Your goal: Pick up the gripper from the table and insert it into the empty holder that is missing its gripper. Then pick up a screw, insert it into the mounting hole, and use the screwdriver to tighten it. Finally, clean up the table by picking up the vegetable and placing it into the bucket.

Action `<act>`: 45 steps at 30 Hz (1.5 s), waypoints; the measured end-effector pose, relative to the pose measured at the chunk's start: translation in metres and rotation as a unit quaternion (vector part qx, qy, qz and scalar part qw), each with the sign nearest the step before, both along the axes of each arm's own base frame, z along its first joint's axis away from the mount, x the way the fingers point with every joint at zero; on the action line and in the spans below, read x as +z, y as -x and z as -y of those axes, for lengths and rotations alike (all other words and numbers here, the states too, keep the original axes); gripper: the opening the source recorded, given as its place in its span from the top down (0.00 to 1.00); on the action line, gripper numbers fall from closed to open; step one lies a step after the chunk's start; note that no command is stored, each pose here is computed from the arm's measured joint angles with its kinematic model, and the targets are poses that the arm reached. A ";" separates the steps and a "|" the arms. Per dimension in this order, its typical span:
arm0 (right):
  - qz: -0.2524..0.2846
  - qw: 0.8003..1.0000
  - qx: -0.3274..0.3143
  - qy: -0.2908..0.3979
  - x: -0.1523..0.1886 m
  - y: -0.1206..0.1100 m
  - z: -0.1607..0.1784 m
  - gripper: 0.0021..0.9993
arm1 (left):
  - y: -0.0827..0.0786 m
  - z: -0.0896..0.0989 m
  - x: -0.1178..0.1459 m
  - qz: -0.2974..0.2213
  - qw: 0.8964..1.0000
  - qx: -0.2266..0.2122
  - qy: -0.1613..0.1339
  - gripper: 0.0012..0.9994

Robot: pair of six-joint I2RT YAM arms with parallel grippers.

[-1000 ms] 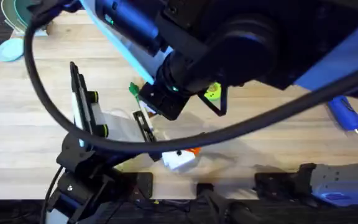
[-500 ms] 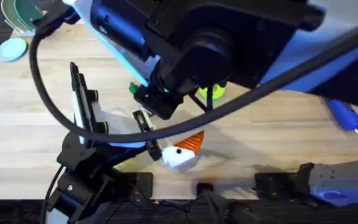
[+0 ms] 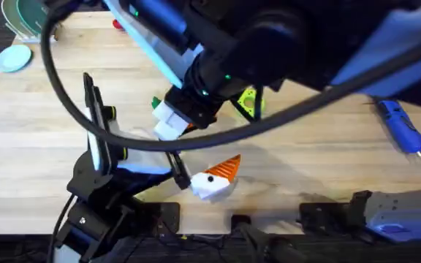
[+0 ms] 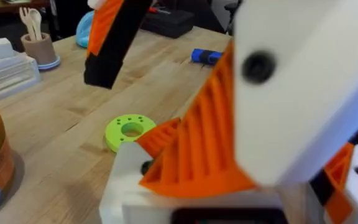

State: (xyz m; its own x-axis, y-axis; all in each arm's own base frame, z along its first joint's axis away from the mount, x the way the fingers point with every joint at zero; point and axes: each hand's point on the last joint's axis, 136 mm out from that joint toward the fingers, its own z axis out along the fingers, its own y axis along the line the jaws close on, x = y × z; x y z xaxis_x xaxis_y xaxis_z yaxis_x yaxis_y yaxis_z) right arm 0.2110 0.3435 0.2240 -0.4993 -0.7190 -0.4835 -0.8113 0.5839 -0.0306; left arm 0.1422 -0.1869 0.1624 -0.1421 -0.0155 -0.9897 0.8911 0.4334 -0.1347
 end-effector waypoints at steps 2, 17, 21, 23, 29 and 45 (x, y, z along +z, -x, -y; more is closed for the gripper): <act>0.000 1.000 0.000 -0.010 0.007 0.001 0.003 0.03 | 0.000 0.000 0.000 0.001 1.000 -0.001 0.000 0.01; -0.026 0.983 -0.132 -0.121 0.077 -0.045 0.113 0.03 | -0.013 -0.007 0.000 0.007 0.999 0.044 -0.004 0.01; -0.078 0.978 -0.144 -0.133 0.073 -0.041 0.134 0.03 | -0.020 -0.011 0.000 0.008 0.998 0.067 -0.005 0.01; -0.094 0.976 -0.142 -0.138 0.072 -0.038 0.137 0.03 | -0.025 -0.014 0.000 0.009 0.997 0.083 -0.006 0.08; -0.111 0.974 -0.122 -0.153 0.071 -0.032 0.131 0.03 | -0.041 -0.027 -0.001 0.010 0.990 0.143 -0.010 0.63; -0.105 0.976 -0.093 -0.165 0.071 -0.033 0.124 0.03 | -0.071 -0.063 -0.005 0.010 0.961 0.275 -0.024 1.00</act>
